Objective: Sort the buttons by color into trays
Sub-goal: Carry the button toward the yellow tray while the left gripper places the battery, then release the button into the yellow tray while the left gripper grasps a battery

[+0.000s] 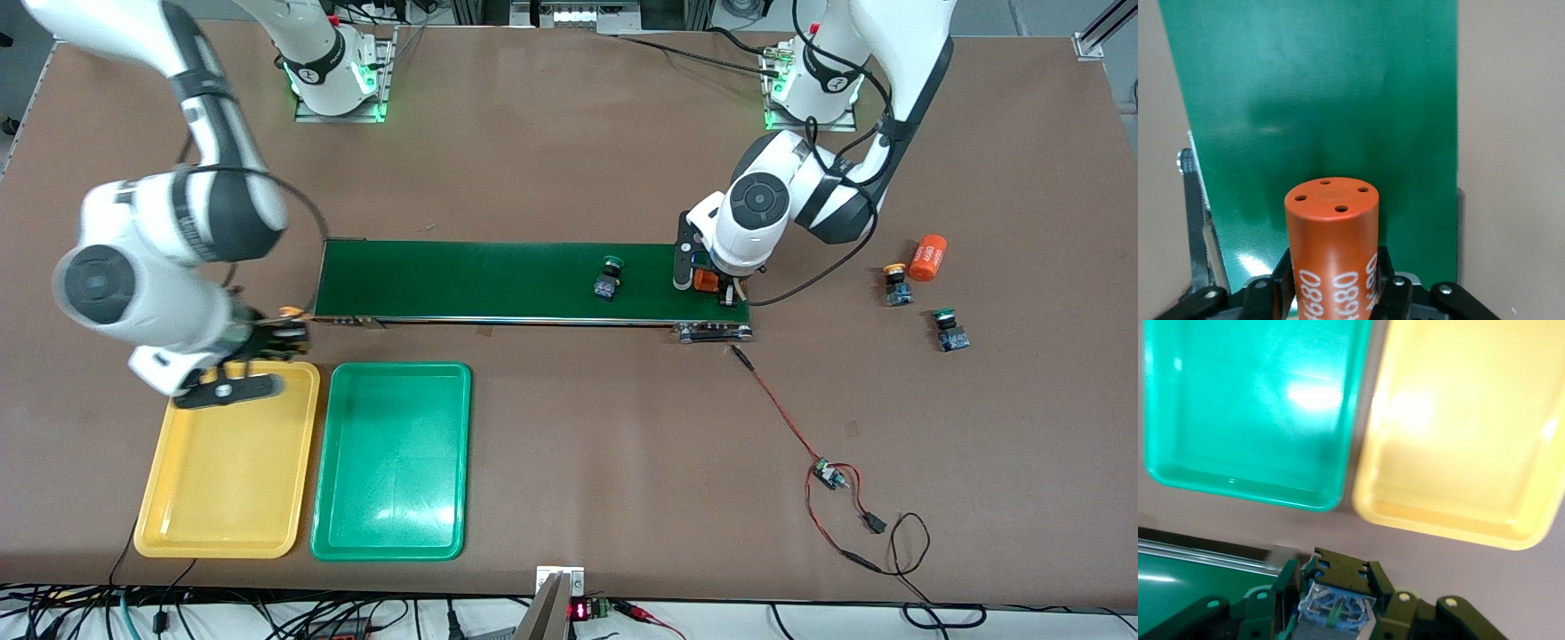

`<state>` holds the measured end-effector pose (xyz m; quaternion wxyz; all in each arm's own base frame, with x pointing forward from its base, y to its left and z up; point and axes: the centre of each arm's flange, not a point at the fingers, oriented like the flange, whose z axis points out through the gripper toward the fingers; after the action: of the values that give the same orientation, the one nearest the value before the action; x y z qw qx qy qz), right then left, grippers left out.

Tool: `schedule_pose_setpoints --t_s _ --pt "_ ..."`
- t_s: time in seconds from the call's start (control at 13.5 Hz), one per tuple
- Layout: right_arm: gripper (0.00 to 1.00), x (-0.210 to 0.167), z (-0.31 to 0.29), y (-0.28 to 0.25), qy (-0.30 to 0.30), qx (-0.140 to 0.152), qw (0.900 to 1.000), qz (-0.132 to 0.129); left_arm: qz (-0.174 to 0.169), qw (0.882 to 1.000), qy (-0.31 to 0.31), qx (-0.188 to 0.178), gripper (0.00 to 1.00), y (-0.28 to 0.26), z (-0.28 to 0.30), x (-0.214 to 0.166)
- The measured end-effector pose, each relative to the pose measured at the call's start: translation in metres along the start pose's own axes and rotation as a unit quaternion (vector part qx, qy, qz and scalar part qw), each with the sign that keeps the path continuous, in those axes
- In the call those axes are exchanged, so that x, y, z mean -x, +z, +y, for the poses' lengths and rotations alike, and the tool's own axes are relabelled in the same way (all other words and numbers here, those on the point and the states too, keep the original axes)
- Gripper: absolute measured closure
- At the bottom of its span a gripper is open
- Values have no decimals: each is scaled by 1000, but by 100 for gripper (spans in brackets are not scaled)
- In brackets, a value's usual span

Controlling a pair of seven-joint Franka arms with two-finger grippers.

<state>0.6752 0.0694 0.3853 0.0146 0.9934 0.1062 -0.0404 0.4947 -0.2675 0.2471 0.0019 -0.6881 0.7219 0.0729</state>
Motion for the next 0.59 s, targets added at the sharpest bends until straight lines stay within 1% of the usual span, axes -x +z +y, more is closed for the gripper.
schedule_pose_setpoints --t_s 0.07,0.22,0.3,0.37,0.45,0.52,0.59 --pt "52 1 25 3 -15 0 1000 5 -1 1000 -15 -1 45 0 1 -3" --pt "52 -2 60 14 -42 8 999 26 0 1000 -30 -6 24 -5 2 -4" --pt "52 -5 68 22 -56 16 998 30 1 999 -36 -12 15 -15 1 -2" --pt "52 -8 73 33 -69 30 997 34 -3 999 -48 -15 4 -30 -1 6" --pt "52 -13 77 44 -78 45 995 40 -8 997 -68 -20 0 -48 -6 22" --pt "52 -16 81 56 -82 53 994 44 -10 995 -95 -24 0 -65 -14 49" --pt "52 -19 86 68 -84 58 994 47 -11 991 -128 -26 0 -76 -24 88"
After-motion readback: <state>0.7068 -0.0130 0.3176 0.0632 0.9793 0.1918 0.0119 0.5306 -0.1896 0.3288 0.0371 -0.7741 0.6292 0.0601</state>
